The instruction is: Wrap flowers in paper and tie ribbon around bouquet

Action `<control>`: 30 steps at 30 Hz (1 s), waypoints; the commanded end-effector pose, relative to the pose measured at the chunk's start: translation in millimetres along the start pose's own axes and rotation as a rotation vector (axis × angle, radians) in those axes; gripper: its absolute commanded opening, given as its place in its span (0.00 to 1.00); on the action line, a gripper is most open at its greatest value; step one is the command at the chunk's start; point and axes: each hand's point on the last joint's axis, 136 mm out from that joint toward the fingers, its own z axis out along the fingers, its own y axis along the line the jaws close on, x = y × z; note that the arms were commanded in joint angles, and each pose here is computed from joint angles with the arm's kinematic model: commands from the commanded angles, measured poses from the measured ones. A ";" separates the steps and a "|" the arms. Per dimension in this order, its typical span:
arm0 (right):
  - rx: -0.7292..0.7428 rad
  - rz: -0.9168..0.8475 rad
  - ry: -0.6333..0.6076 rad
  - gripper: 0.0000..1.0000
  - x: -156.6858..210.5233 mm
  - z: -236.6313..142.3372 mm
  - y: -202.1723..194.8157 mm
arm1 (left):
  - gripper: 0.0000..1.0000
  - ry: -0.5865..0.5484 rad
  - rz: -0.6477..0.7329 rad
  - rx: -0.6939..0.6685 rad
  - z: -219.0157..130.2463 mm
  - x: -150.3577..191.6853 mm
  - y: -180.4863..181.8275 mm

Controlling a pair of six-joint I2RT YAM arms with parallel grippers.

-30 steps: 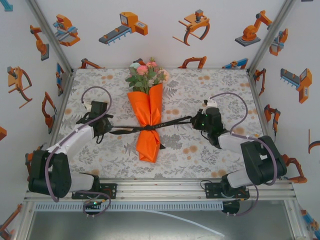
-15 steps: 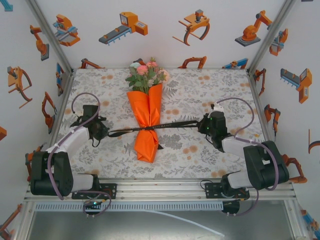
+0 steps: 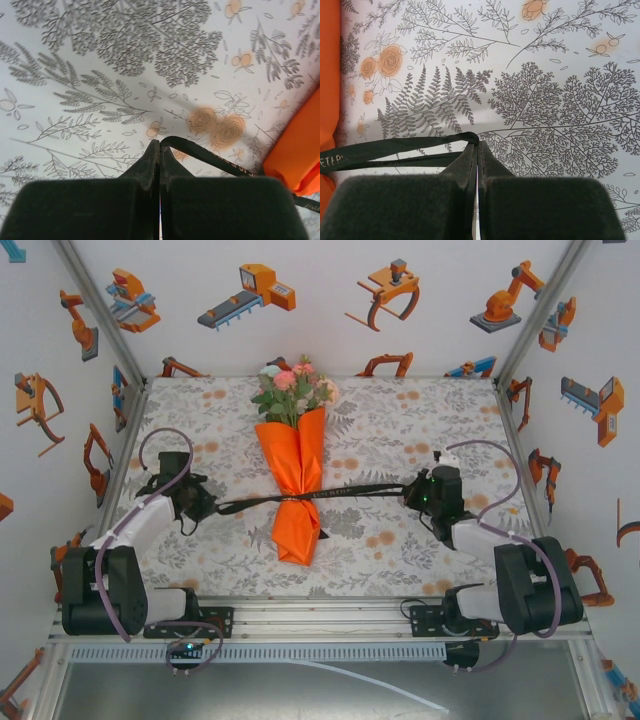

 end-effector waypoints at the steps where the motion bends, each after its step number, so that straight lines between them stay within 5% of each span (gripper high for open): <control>1: -0.041 -0.026 -0.041 0.00 -10.7 -2.0 4.0 | 0.00 -0.007 0.059 0.071 2.1 -6.6 -12.0; 4: -0.105 -0.034 -0.050 0.02 -17.7 -4.2 17.8 | 0.10 -0.034 0.057 0.087 -2.8 -12.0 -15.8; 8: -0.176 -0.037 -0.096 0.38 -38.3 -19.1 37.8 | 0.38 -0.089 0.091 0.127 -21.2 -24.8 -27.5; 13: -0.148 -0.105 -0.199 0.49 -78.8 -65.2 50.7 | 0.52 -0.231 0.182 0.256 -75.9 -42.4 -56.2; 18: 0.270 -0.141 -0.308 0.65 -98.7 -105.2 -16.4 | 0.63 -0.472 0.487 0.321 -131.6 -41.6 -78.4; 25: 0.617 -0.239 -0.326 0.80 -88.6 -107.4 -90.0 | 0.98 -0.807 0.497 -0.003 -131.6 -64.1 -2.2; 30: 0.541 -0.226 -0.266 0.86 -78.0 -67.0 -107.0 | 0.97 -0.868 0.441 -0.054 -106.2 -58.0 30.6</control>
